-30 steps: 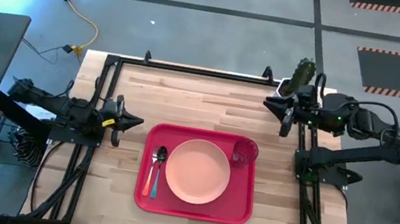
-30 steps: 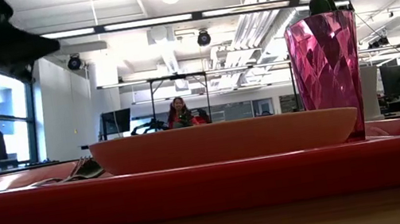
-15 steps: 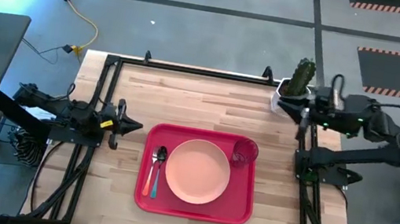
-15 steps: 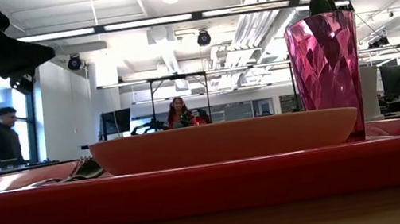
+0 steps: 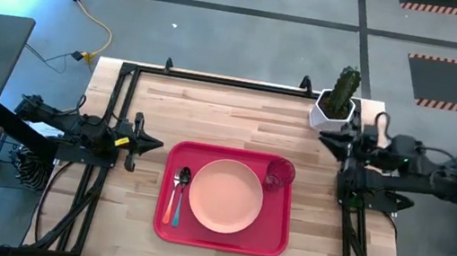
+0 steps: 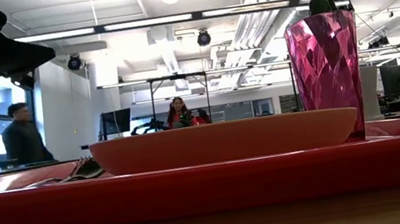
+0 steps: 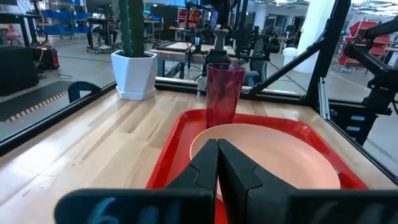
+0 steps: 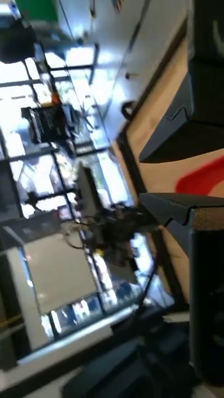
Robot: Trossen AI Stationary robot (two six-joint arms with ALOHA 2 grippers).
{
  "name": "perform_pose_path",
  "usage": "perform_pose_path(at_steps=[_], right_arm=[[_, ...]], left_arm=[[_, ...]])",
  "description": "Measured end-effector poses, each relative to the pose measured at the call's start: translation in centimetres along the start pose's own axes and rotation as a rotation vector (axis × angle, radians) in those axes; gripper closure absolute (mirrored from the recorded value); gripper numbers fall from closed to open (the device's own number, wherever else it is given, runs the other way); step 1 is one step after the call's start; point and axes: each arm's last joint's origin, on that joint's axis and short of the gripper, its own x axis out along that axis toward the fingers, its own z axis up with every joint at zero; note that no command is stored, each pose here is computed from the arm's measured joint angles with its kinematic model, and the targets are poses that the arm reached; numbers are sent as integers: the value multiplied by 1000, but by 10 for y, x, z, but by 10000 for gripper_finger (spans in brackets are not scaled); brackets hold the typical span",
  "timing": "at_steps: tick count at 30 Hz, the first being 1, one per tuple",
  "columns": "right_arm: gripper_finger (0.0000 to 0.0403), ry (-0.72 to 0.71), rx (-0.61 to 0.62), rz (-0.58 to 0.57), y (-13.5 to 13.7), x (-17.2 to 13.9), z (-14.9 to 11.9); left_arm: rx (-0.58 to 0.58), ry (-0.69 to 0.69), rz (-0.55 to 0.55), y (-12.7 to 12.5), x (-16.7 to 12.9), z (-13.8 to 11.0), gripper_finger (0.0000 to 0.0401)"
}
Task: Pick and place plate/cup/fork/spoon on tray
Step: Return to Home Position
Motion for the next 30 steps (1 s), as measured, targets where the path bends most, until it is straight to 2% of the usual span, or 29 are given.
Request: perform_pose_path(at_steps=[9, 20, 30], right_arm=[[323, 72, 52, 50, -13, 2, -59], [323, 83, 96, 188, -20, 5, -104], [323, 109, 140, 195, -27, 7, -136]], left_arm=[[1, 0, 0, 0, 0, 0, 401], [1, 0, 0, 0, 0, 0, 401], [1, -1, 0, 0, 0, 0, 401]])
